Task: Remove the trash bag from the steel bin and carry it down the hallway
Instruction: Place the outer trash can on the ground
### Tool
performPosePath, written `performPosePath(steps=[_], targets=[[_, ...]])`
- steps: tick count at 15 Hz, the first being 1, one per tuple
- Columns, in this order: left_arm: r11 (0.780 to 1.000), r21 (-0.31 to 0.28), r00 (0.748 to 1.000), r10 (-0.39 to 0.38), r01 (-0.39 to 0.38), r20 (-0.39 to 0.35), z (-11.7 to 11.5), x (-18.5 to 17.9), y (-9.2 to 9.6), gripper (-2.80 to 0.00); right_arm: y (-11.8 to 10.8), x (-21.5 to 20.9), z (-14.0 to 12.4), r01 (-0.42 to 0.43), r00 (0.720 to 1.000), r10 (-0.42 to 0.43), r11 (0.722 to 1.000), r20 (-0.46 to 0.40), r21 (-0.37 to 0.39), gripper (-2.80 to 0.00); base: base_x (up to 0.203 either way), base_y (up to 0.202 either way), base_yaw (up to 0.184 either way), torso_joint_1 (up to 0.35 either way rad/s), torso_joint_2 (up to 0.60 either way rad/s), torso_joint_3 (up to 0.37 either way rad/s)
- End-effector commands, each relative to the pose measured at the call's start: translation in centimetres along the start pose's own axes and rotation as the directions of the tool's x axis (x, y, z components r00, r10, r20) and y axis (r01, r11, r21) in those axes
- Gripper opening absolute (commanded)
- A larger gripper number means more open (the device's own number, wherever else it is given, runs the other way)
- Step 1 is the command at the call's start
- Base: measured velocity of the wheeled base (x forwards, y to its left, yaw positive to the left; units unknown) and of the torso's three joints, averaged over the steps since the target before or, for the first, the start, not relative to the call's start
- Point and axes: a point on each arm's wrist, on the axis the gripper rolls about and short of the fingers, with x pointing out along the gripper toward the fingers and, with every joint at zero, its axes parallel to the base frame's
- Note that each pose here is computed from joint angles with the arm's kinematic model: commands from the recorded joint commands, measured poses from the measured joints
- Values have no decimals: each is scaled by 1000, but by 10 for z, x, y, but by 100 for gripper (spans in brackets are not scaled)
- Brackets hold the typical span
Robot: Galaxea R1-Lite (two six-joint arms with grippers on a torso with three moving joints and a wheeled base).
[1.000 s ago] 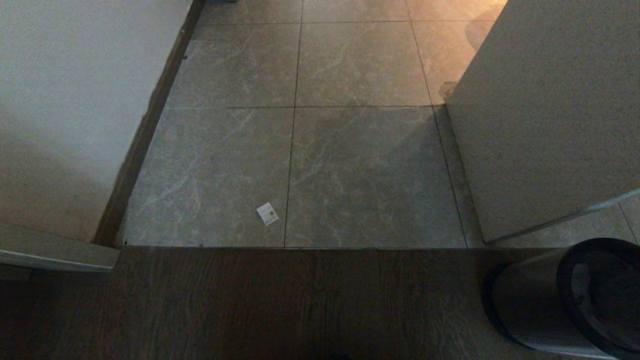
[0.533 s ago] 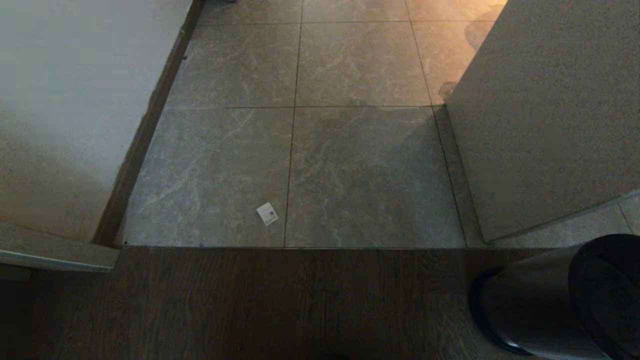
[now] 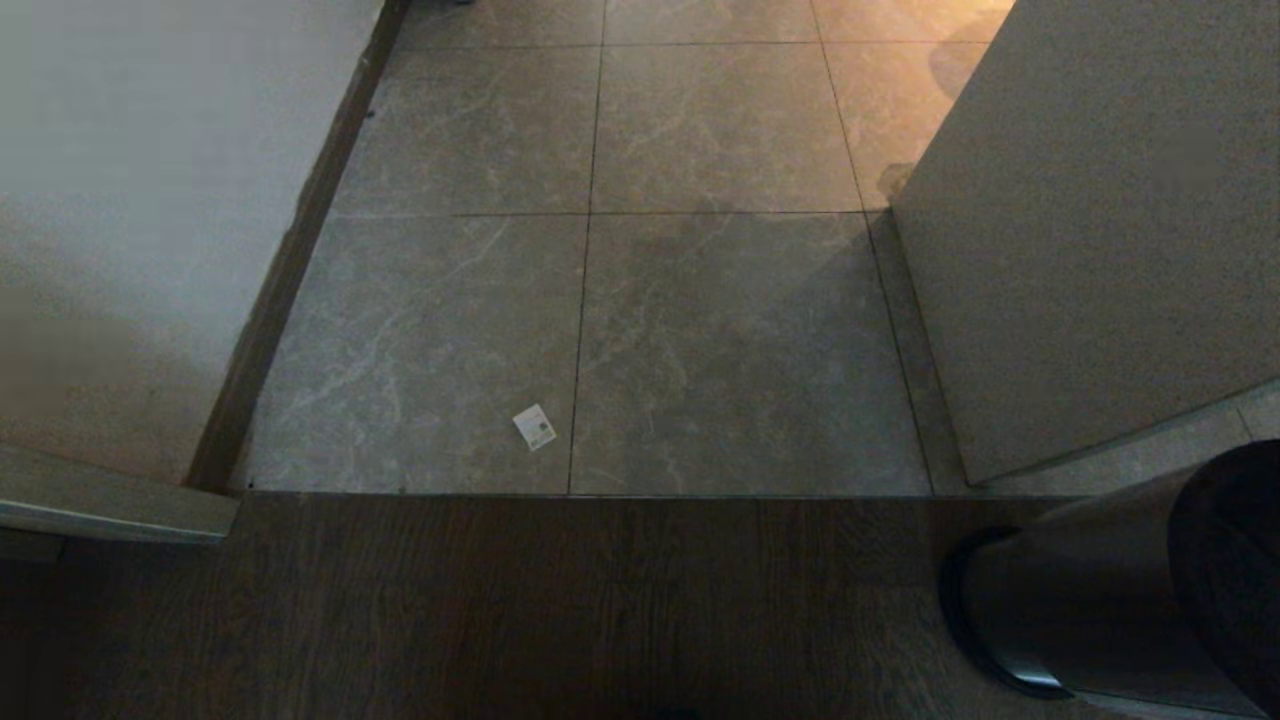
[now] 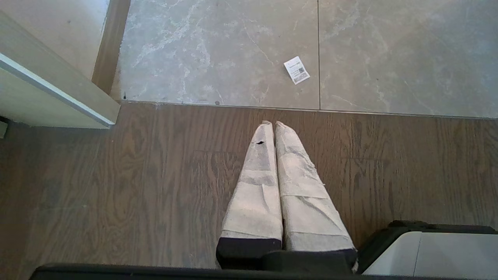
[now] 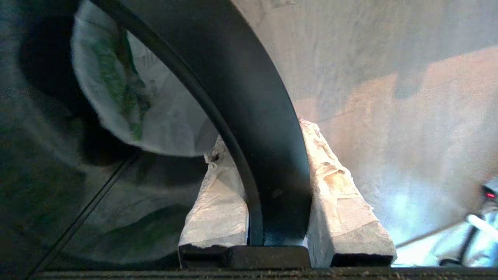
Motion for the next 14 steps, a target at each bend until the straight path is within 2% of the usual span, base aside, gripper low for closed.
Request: performPosePath(steps=[1,6,14], targets=[[1000,0,1000,0,0,1,0,0,0,-280,-4,-19,15,30,999,-30,999,24,-23,-280,0,0,0,0,0,0],[1000,0,1000,0,0,1,0,0,0,-280,-4,-50,31,43,999,-42,997,15,-59,-280,0,0,0,0,0,0],[1000,0,1000,0,0,1,0,0,0,-280,15,-87,32,58,998,-55,991,28,-119,-280,0,0,0,0,0,0]])
